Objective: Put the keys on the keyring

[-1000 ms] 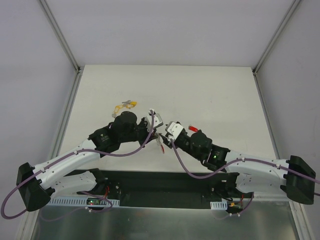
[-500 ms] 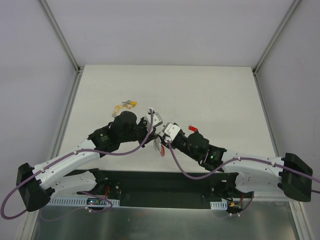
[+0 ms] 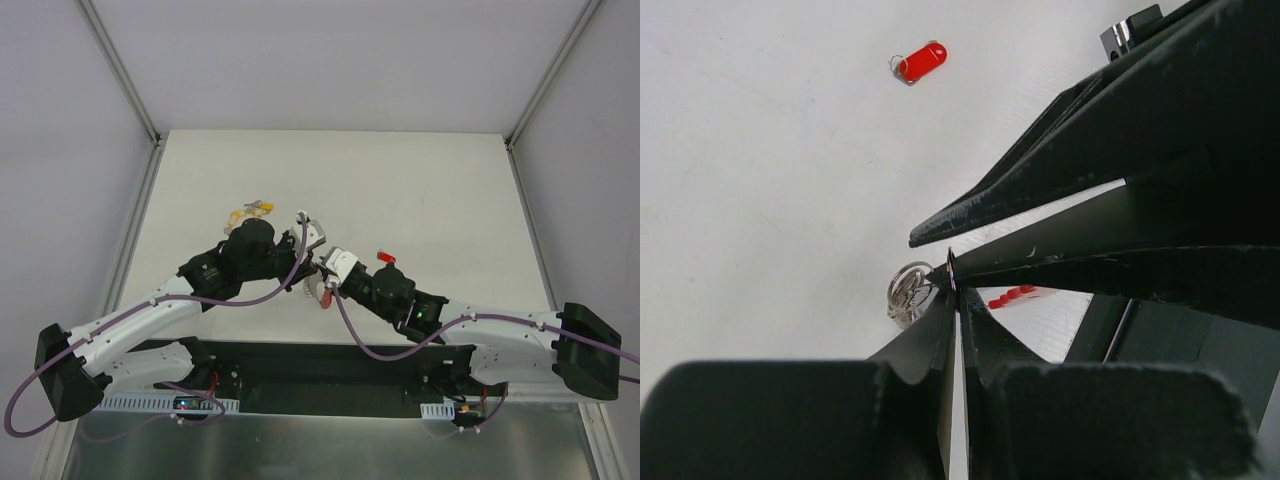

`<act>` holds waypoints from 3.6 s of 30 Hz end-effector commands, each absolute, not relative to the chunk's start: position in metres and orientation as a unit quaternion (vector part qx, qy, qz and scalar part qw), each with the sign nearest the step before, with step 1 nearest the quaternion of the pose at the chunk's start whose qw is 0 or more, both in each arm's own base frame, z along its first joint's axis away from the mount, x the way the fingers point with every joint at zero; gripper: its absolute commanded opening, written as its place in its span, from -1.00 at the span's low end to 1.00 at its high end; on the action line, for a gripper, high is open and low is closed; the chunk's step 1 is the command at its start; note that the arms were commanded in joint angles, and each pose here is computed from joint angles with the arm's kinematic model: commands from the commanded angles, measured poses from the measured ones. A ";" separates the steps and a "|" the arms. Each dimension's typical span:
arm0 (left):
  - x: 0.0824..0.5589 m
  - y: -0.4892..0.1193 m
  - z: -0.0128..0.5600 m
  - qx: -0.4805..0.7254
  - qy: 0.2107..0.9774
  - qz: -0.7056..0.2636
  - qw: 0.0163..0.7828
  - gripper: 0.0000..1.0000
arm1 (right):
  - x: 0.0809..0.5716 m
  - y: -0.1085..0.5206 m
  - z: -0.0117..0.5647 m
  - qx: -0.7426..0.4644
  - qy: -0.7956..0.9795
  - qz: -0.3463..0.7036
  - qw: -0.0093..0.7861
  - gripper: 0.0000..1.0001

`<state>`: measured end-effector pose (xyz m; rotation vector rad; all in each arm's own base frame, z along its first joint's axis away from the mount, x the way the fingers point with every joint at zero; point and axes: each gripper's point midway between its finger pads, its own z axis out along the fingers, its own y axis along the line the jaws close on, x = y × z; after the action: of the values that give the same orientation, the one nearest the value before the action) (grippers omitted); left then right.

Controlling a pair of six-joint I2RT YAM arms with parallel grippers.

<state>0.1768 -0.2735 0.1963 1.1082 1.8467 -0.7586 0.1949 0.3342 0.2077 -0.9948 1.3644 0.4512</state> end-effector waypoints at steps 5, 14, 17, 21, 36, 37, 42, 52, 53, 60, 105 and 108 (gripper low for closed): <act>0.172 -0.285 0.226 0.440 0.708 -0.339 0.436 -0.96 | 0.204 0.336 0.240 -0.397 0.576 0.200 0.687 -0.98; 0.188 -0.267 0.245 0.400 0.693 -0.311 0.513 0.07 | 0.215 0.320 0.243 -0.367 0.598 0.166 0.693 -0.98; 0.191 -0.262 0.248 0.386 0.689 -0.305 0.533 0.25 | 0.213 0.322 0.242 -0.367 0.599 0.175 0.690 -0.98; 0.194 -0.260 0.252 0.377 0.680 -0.304 0.550 0.36 | 0.209 0.322 0.244 -0.361 0.597 0.196 0.689 -0.98; 0.197 -0.261 0.248 0.377 0.677 -0.303 0.554 0.28 | 0.192 0.313 0.252 -0.385 0.580 0.266 0.667 -0.98; 0.198 -0.261 0.248 0.377 0.677 -0.302 0.555 0.29 | 0.191 0.313 0.249 -0.400 0.584 0.258 0.657 -0.98; 0.189 -0.267 0.249 0.402 0.662 -0.318 0.547 0.28 | 0.176 0.317 0.251 -0.441 0.570 0.276 0.636 -0.98; 0.167 -0.281 0.244 0.474 0.617 -0.354 0.520 0.05 | 0.163 0.317 0.254 -0.479 0.558 0.283 0.616 -0.98; 0.166 -0.282 0.243 0.476 0.616 -0.354 0.519 0.04 | 0.162 0.317 0.255 -0.482 0.557 0.283 0.614 -0.98; 0.173 -0.283 0.234 0.473 0.630 -0.343 0.513 -0.20 | 0.159 0.317 0.259 -0.490 0.555 0.275 0.614 -0.97; 0.168 -0.296 0.223 0.482 0.638 -0.369 0.474 -0.84 | 0.183 0.318 0.252 -0.440 0.595 0.205 0.640 -0.98; 0.168 -0.295 0.223 0.479 0.639 -0.369 0.474 -0.89 | 0.188 0.316 0.253 -0.427 0.602 0.196 0.645 -0.98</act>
<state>0.1713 -0.2886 0.2002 1.1860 1.6404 -0.8549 0.1724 0.3127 0.2104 -1.1298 1.4214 0.4563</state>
